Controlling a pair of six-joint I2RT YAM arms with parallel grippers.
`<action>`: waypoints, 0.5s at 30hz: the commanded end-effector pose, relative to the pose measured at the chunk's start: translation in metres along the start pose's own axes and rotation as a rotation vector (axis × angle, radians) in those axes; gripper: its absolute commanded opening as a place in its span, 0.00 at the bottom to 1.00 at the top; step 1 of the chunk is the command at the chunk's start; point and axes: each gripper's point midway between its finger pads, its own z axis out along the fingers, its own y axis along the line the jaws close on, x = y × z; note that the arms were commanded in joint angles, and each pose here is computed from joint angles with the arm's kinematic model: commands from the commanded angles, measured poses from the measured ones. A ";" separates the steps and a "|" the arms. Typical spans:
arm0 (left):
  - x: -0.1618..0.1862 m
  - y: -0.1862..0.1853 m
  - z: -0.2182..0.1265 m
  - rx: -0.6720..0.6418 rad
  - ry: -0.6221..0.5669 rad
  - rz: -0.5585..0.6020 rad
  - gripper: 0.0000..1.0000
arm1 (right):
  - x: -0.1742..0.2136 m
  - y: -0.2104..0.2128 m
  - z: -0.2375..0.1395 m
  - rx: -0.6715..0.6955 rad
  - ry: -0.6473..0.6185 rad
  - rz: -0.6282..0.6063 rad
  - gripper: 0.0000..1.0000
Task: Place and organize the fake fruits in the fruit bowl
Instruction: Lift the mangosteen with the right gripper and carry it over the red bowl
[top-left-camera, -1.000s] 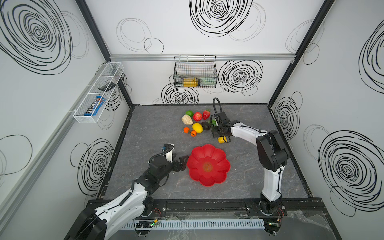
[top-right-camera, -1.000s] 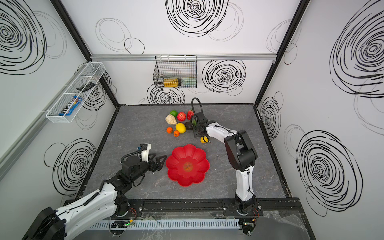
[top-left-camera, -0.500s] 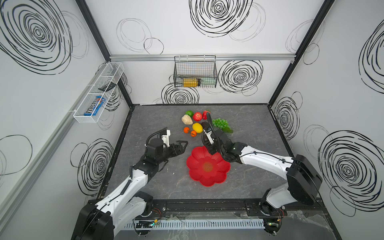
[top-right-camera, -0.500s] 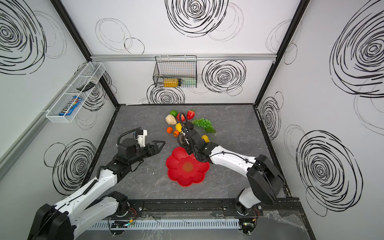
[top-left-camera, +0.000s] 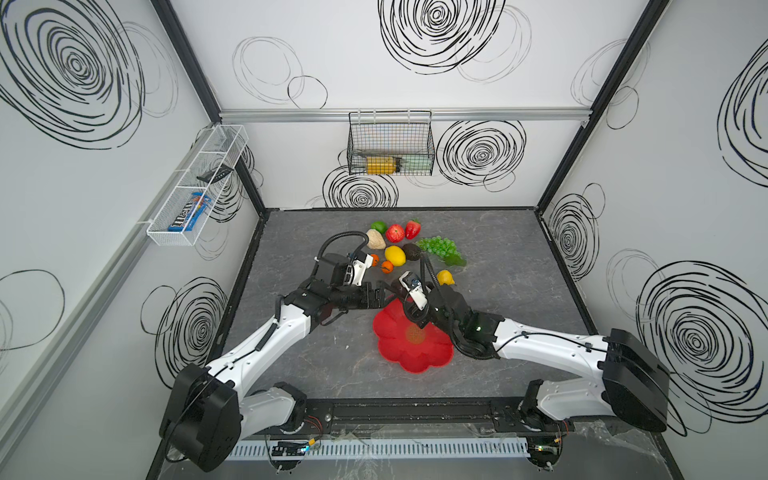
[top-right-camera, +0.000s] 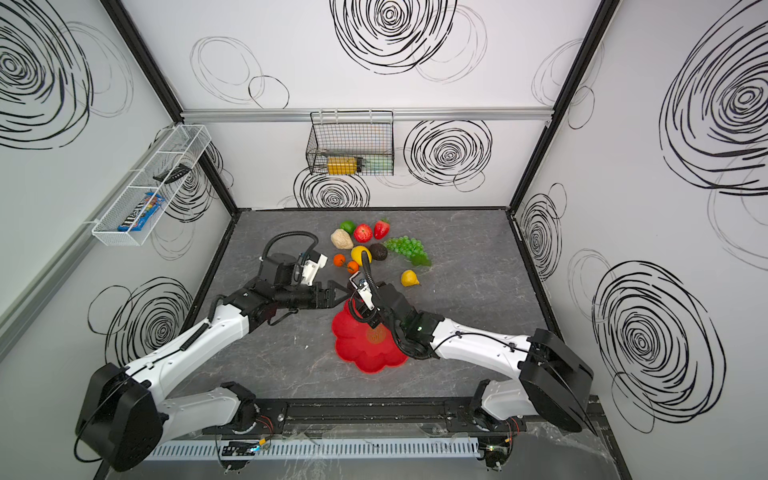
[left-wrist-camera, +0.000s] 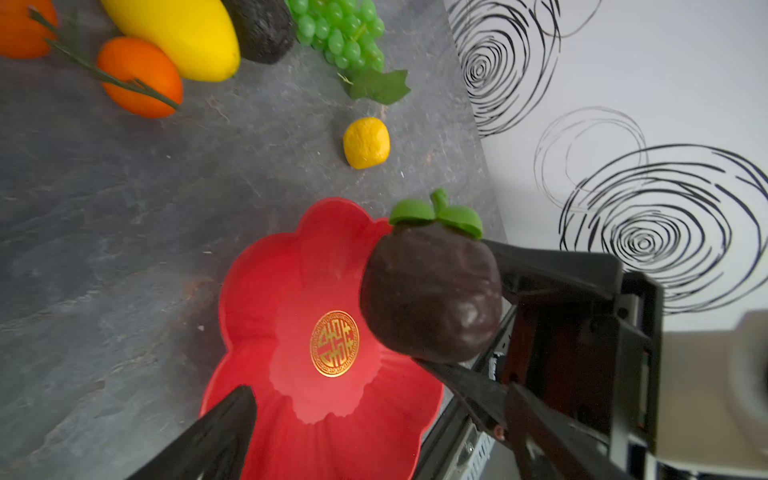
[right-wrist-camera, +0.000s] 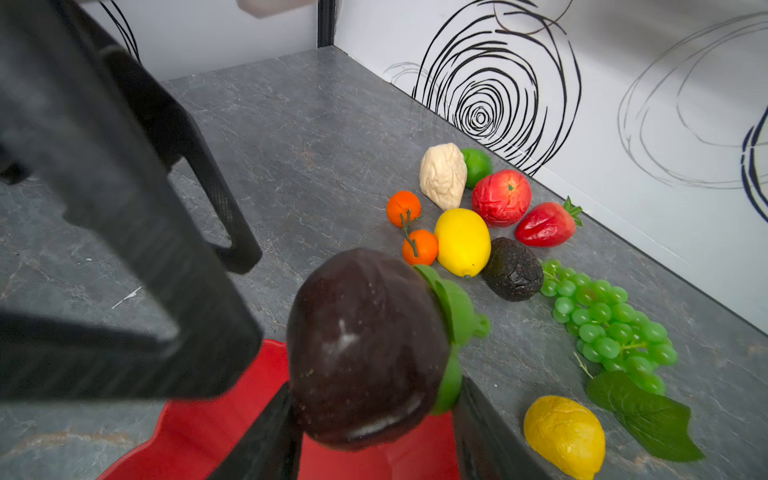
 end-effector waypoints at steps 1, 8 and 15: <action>-0.006 -0.021 -0.001 0.088 0.013 0.041 0.99 | -0.014 0.004 -0.005 0.009 -0.069 -0.025 0.56; -0.009 -0.017 0.006 0.087 0.019 0.020 0.99 | -0.017 0.011 -0.010 0.009 -0.095 -0.044 0.56; -0.012 -0.016 0.011 0.103 0.010 0.016 0.89 | -0.016 0.021 -0.013 0.001 -0.100 -0.065 0.56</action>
